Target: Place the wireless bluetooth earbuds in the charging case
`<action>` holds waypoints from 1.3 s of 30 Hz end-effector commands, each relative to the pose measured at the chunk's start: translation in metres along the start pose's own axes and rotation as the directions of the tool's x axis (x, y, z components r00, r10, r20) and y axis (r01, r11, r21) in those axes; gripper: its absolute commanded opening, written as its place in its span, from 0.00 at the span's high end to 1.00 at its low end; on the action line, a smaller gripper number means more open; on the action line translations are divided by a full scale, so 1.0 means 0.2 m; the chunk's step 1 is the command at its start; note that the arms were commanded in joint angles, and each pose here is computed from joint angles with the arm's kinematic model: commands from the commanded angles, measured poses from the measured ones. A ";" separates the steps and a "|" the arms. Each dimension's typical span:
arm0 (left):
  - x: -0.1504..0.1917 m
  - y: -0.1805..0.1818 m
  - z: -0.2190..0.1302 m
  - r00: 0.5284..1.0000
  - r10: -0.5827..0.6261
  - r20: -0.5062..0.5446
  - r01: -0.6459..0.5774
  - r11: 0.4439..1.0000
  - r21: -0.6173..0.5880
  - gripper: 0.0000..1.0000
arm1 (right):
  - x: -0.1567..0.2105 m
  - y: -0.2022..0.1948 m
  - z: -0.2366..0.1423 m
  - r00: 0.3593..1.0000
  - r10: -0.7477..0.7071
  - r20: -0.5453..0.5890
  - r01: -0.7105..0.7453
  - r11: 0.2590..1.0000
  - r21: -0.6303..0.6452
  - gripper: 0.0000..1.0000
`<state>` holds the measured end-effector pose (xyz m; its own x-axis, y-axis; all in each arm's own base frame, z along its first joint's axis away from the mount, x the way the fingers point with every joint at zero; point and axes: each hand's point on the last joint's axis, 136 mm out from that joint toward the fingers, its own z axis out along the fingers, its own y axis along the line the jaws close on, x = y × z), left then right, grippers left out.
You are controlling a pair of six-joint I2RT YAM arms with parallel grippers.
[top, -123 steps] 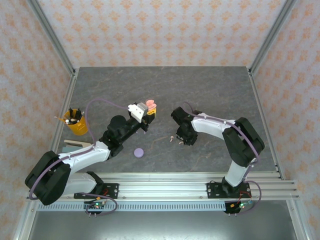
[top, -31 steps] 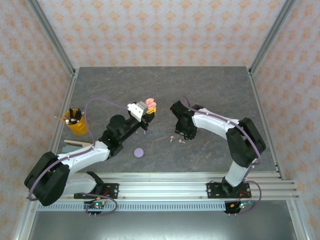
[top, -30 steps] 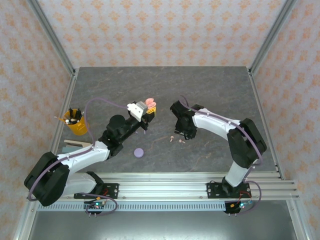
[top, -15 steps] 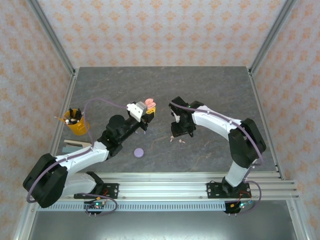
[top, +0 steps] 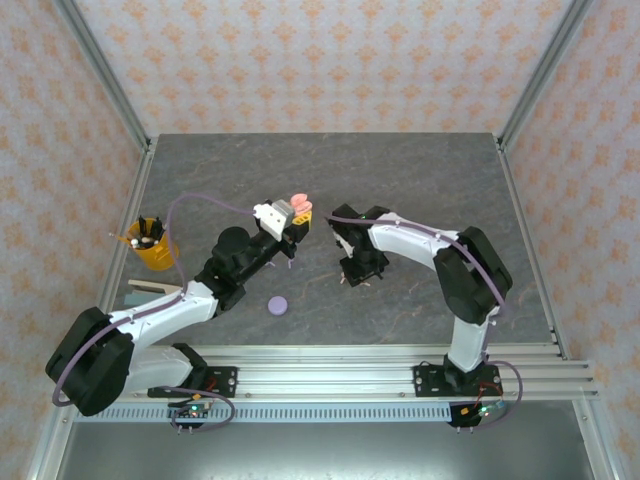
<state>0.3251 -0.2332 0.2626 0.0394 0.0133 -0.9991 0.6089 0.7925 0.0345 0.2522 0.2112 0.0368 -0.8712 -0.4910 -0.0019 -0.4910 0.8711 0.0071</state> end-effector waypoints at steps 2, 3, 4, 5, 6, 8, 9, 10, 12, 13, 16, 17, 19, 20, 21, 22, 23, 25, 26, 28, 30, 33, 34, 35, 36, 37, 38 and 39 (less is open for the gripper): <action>-0.08 0.00 0.01 0.999 0.008 0.041 -0.008 1.000 -0.005 1.00 | 0.02 -0.05 0.01 0.999 -0.020 -0.029 0.021 0.998 0.058 0.63; -0.08 0.00 0.01 0.999 0.009 0.039 -0.009 1.000 -0.005 1.00 | 0.02 -0.04 0.02 0.999 -0.019 -0.029 0.020 0.998 0.058 0.63; -0.08 0.00 0.01 0.999 0.009 0.039 -0.009 1.000 -0.004 1.00 | 0.02 -0.05 0.02 0.999 -0.017 -0.028 0.019 0.998 0.060 0.63; -0.08 0.00 0.01 0.999 0.009 0.038 -0.009 1.000 -0.005 1.00 | 0.01 -0.05 0.03 1.000 -0.014 -0.027 0.016 0.998 0.066 0.63; -0.08 0.00 0.01 0.999 0.009 0.037 -0.009 1.000 -0.004 1.00 | 0.01 -0.05 0.03 1.000 -0.014 -0.025 0.016 0.997 0.070 0.63; -0.07 0.00 0.01 0.999 0.010 0.037 -0.009 1.000 -0.006 1.00 | 0.00 -0.06 0.04 1.000 -0.012 -0.026 0.014 0.997 0.073 0.63; -0.07 0.00 0.01 0.999 0.009 0.036 -0.009 1.000 -0.005 1.00 | 0.00 -0.06 0.05 1.000 -0.012 -0.028 0.014 0.997 0.074 0.63; -0.07 0.00 0.01 0.999 0.009 0.036 -0.009 1.000 -0.005 1.00 | 0.00 -0.06 0.05 0.999 -0.012 -0.032 0.015 0.997 0.074 0.63; -0.07 0.00 0.01 0.999 0.009 0.036 -0.009 1.000 -0.007 1.00 | 0.01 -0.05 0.06 0.999 -0.014 -0.040 0.016 0.998 0.068 0.63; -0.07 0.00 0.01 0.999 0.009 0.036 -0.009 1.000 -0.006 1.00 | 0.01 -0.05 0.07 0.999 -0.015 -0.042 0.017 0.998 0.064 0.63; -0.07 0.00 0.02 0.999 0.009 0.036 -0.009 1.000 -0.009 1.00 | 0.01 -0.05 0.08 0.999 -0.011 -0.044 0.014 0.998 0.063 0.64; -0.07 0.00 0.02 0.999 0.009 0.035 -0.009 1.000 -0.008 1.00 | 0.01 -0.04 0.08 0.999 -0.011 -0.044 0.013 0.998 0.062 0.64; -0.07 0.00 0.02 0.999 0.008 0.034 -0.008 1.000 -0.008 1.00 | 0.00 -0.04 0.08 0.999 -0.009 -0.043 0.012 0.998 0.064 0.65; -0.07 0.00 0.02 0.999 0.008 0.034 -0.008 1.000 -0.007 1.00 | 0.00 -0.05 0.08 0.999 -0.010 -0.042 0.013 0.998 0.066 0.66; -0.07 0.00 0.02 0.999 0.009 0.036 -0.009 1.000 -0.008 1.00 | 0.00 -0.05 0.09 0.999 -0.008 -0.043 0.010 0.998 0.065 0.67; -0.07 0.00 0.02 0.999 0.006 0.036 -0.006 1.000 -0.008 1.00 | 0.00 -0.05 0.09 0.999 -0.008 -0.043 0.010 0.998 0.068 0.67; -0.07 0.00 0.02 0.999 0.006 0.035 -0.006 1.000 -0.009 1.00 | 0.00 -0.05 0.09 0.999 -0.006 -0.046 0.009 0.998 0.068 0.67; -0.07 0.00 0.02 0.999 0.006 0.035 -0.006 1.000 -0.008 1.00 | 0.00 -0.05 0.10 0.999 -0.003 -0.051 0.006 0.998 0.069 0.68; -0.07 0.00 0.02 0.999 0.006 0.035 -0.006 1.000 -0.008 1.00 | 0.01 -0.05 0.10 0.999 -0.001 -0.054 0.005 0.998 0.068 0.68; -0.07 0.00 0.02 0.999 0.006 0.035 -0.006 1.000 -0.008 1.00 | 0.02 -0.05 0.11 0.998 0.003 -0.060 0.001 0.998 0.068 0.68; -0.07 0.00 0.02 0.999 0.008 0.034 -0.008 1.000 -0.008 1.00 | 0.03 -0.04 0.11 0.998 0.010 -0.064 -0.006 0.998 0.060 0.70; -0.07 0.00 0.02 0.999 0.006 0.033 -0.006 1.000 -0.008 1.00 | 0.04 -0.04 0.11 0.998 0.019 -0.067 -0.015 0.999 0.052 0.72; -0.07 0.00 0.02 0.999 0.006 0.033 -0.006 1.000 -0.008 1.00 | 0.04 -0.03 0.11 0.998 0.021 -0.066 -0.018 0.999 0.050 0.73; -0.07 0.00 0.02 0.999 0.006 0.033 -0.006 1.000 -0.006 1.00 | 0.04 -0.04 0.12 0.997 0.023 -0.067 -0.019 0.998 0.052 0.73; -0.07 0.00 0.02 0.999 0.005 0.033 -0.004 1.000 -0.007 1.00 | 0.04 -0.04 0.12 0.997 0.025 -0.070 -0.021 0.998 0.053 0.74; -0.07 0.00 0.02 0.999 0.004 0.033 -0.004 1.000 -0.006 1.00 | 0.04 -0.04 0.12 0.997 0.024 -0.069 -0.021 0.998 0.054 0.75; -0.07 0.00 0.03 0.999 0.003 0.033 -0.003 1.000 -0.005 1.00 | 0.04 -0.04 0.12 0.997 0.026 -0.069 -0.023 0.998 0.055 0.75; -0.07 0.00 0.02 0.999 0.003 0.034 -0.003 1.000 -0.005 1.00 | 0.05 -0.04 0.12 0.997 0.026 -0.070 -0.022 0.998 0.057 0.76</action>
<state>0.3254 -0.2333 0.2620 0.0381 0.0142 -0.9992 0.6086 0.7927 0.0344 0.2509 0.2065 0.0179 -0.8780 -0.4762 0.0494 -0.4775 0.8784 -0.0206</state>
